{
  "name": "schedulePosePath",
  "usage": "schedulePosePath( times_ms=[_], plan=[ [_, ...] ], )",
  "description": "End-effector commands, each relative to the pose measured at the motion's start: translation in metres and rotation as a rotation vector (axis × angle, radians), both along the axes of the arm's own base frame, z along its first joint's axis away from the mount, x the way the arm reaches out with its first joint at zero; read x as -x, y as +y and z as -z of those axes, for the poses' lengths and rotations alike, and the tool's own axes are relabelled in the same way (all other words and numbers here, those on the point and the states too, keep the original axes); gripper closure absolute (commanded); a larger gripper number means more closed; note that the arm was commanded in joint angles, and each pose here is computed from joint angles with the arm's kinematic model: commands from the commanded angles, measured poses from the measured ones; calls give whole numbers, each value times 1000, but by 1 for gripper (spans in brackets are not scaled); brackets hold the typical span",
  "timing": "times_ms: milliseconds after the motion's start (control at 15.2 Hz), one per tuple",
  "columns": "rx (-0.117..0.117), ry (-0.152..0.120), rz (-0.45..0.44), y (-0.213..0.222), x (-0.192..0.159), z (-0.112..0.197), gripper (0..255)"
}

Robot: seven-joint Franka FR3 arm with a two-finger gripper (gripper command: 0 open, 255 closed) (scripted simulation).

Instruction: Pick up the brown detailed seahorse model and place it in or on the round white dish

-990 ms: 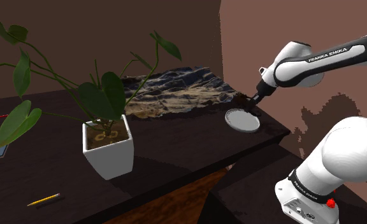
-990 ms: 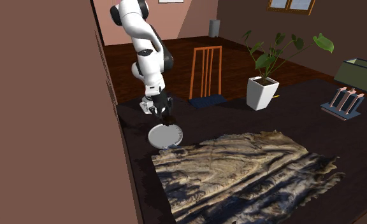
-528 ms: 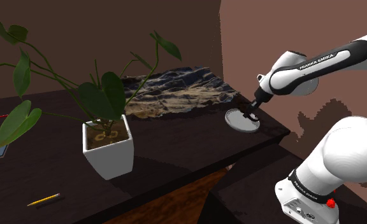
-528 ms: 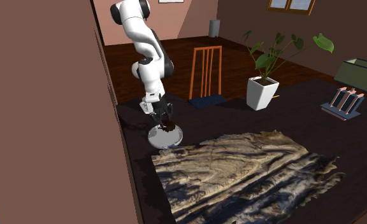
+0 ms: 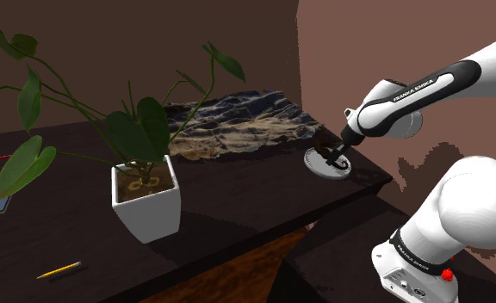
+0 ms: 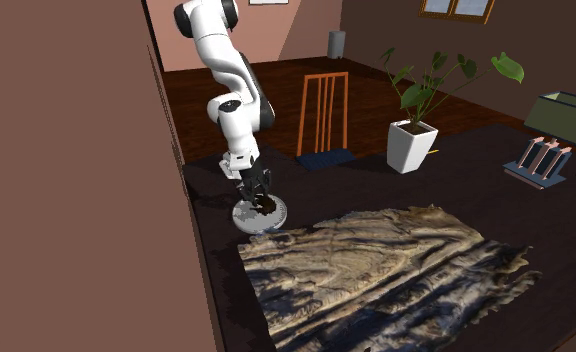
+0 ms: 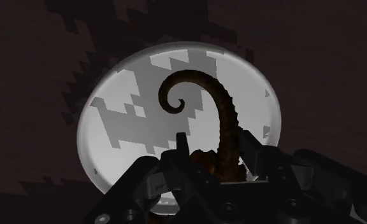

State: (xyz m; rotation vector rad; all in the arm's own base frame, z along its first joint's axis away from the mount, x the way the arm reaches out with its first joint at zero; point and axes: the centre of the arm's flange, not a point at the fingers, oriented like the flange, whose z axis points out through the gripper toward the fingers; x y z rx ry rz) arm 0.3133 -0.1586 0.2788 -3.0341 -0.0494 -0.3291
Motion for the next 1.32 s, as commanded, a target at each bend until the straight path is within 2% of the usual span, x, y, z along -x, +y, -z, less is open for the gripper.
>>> schedulePosePath(
  times_ms=[0, 198, 264, 594, 858, 1254],
  plan=[
    [0, 0, 0, 0, 0, 1, 255],
    [0, 0, 0, 0, 0, 1, 255],
    [0, 0, 0, 0, 0, 1, 0],
    [0, 0, 0, 0, 0, 1, 0],
    [0, 0, 0, -5, 11, -48, 0],
    [0, 0, 0, -5, 11, -48, 0]
  ],
)
